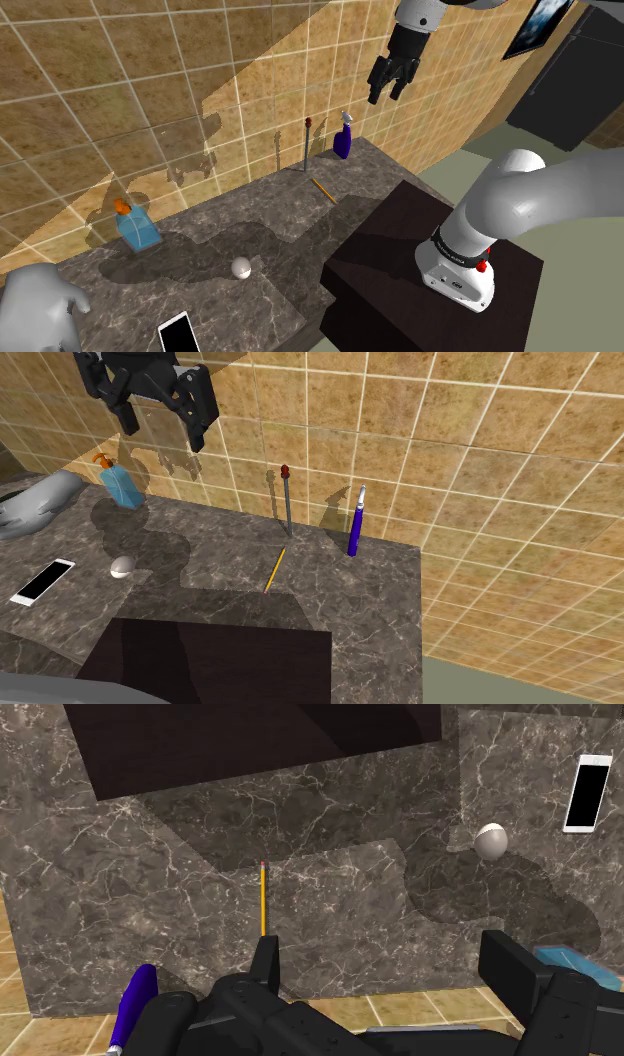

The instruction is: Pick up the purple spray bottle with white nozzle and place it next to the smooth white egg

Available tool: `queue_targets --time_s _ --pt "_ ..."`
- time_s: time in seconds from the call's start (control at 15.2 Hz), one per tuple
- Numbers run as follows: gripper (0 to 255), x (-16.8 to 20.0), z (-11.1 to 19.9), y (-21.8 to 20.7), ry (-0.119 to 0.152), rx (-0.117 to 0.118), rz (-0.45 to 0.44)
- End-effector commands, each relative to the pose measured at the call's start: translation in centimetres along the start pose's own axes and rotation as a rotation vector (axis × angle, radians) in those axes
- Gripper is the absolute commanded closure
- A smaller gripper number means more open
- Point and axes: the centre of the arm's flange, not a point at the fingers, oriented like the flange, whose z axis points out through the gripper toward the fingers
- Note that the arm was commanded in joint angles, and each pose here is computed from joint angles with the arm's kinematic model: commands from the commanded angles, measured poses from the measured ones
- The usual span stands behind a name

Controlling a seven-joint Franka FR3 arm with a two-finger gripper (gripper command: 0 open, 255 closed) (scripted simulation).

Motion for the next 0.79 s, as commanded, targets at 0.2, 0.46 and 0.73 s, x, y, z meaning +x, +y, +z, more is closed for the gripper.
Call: queue_targets --time_s 0.2,0.46,0.73 --pt "0 2.4 2.1 2.2 0.000 -0.012 -0.003" --pt "0 5.5 4.9 5.1 0.000 -0.027 -0.008" --pt "0 8.7 7.6 8.1 0.000 -0.043 -0.012"
